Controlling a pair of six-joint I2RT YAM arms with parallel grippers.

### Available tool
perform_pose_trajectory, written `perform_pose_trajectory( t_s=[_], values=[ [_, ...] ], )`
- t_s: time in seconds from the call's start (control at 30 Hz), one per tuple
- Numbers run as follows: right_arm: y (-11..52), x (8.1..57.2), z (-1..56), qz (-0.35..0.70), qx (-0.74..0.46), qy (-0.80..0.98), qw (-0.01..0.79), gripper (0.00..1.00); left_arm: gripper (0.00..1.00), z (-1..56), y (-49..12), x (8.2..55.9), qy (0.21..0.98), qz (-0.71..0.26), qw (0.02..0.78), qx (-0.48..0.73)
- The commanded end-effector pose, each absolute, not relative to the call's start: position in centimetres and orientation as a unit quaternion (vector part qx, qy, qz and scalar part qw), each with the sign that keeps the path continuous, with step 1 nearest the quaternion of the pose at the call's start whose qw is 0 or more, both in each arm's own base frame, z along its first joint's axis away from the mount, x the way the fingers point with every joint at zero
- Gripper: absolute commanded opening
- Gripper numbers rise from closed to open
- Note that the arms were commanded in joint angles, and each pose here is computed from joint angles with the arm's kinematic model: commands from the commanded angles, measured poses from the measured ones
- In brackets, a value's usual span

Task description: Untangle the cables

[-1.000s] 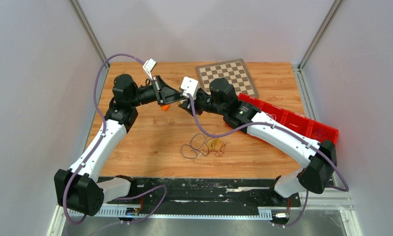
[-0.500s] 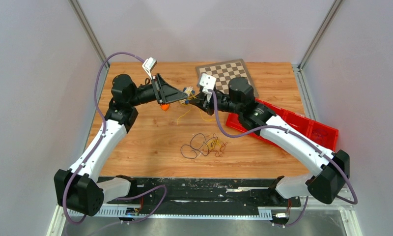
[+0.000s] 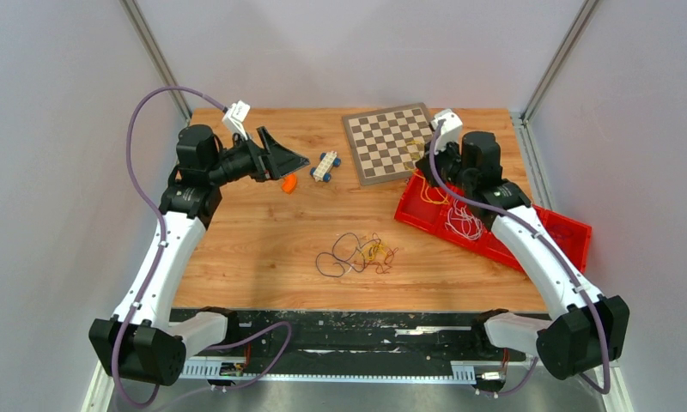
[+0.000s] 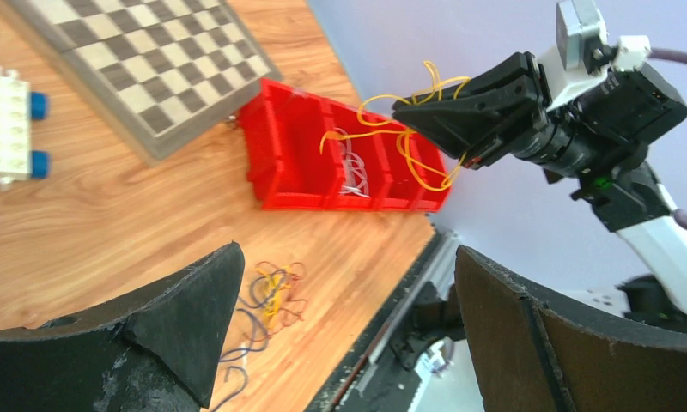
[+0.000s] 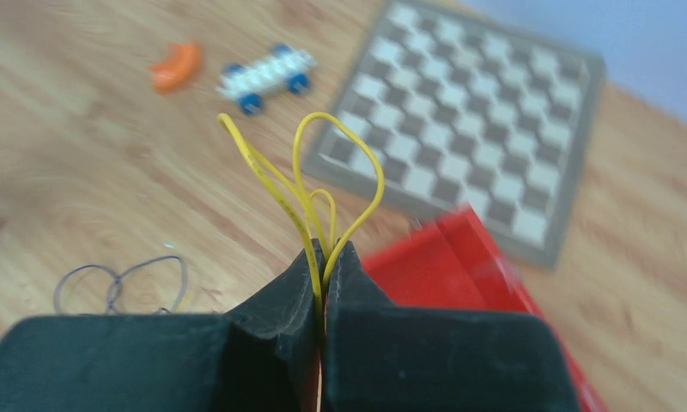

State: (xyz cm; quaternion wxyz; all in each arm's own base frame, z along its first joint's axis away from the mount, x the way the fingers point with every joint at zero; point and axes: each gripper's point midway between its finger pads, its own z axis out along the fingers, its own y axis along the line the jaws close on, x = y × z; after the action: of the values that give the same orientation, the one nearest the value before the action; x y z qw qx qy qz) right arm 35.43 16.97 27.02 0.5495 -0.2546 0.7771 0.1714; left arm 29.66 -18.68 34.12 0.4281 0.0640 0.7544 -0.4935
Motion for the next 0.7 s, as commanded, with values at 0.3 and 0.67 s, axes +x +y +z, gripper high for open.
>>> perform_pose_trajectory(
  t_s=[0.3,0.67],
  values=[
    [9.2,41.8,17.5,0.022,0.092,0.870,0.484,0.00,1.00,32.6,-17.7,30.9,0.778,-0.453,0.434,0.051],
    [10.2,46.5,12.0,0.051,0.066,0.880,0.467,0.04,1.00,31.6,-17.0,31.4,0.788,-0.441,0.428,0.044]
  ],
)
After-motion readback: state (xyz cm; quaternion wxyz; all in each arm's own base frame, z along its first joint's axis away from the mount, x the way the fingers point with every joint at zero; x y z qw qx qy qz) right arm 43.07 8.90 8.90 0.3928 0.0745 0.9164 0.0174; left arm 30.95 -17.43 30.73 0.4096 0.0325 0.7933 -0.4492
